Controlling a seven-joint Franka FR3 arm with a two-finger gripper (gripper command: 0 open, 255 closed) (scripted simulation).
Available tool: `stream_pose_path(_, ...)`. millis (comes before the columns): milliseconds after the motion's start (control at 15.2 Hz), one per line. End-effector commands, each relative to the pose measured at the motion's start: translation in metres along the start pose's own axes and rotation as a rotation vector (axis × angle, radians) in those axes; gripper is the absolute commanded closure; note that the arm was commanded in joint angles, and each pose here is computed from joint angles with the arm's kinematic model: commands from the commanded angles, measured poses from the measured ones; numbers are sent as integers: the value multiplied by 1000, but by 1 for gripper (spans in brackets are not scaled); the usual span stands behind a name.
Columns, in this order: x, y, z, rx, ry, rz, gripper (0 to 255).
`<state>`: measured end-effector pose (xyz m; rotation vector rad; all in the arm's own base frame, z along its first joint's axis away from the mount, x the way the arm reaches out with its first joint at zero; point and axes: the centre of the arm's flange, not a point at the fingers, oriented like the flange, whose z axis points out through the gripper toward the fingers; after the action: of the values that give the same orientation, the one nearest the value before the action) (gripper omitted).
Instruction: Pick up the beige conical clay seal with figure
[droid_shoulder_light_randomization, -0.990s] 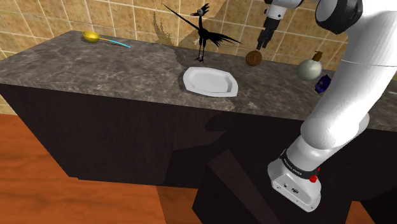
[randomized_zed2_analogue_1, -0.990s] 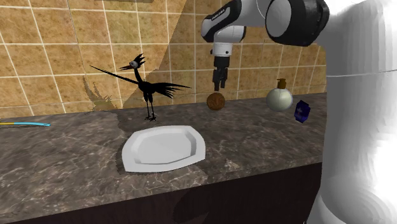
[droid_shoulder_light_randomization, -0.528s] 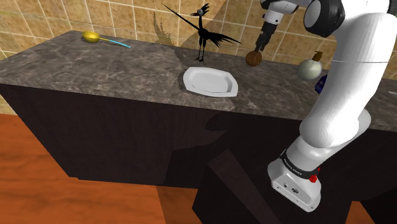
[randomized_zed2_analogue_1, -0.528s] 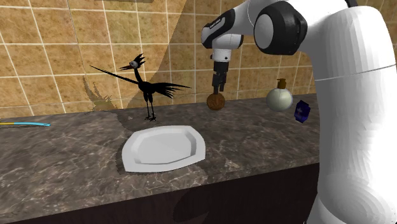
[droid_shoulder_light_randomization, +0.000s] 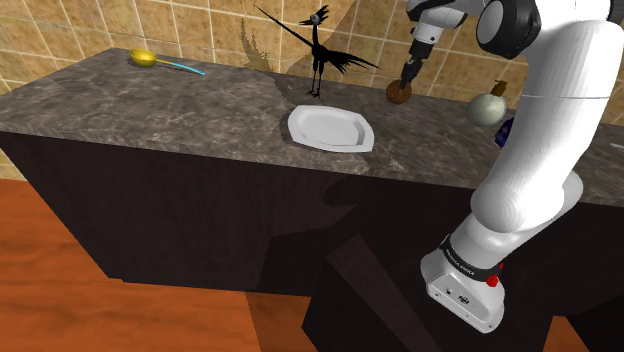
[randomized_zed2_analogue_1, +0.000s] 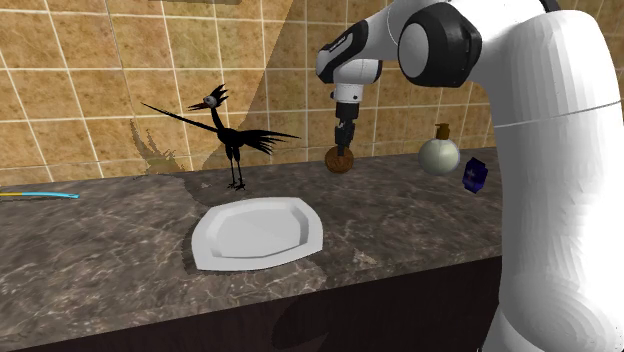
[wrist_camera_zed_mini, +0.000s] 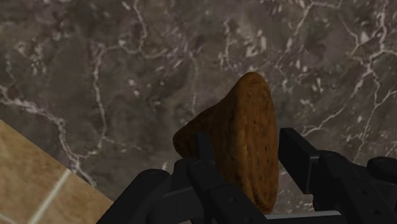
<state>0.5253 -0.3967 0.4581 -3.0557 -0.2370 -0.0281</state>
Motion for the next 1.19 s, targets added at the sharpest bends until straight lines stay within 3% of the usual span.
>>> stream_pose_path(0, 0, 0, 1, 1, -1, 0, 255)
stream_pose_path(330, 0, 0, 1, 1, -1, 0, 255)
stream_pose_path(1122, 1, -5, -63, 1, -1, 0, 255)
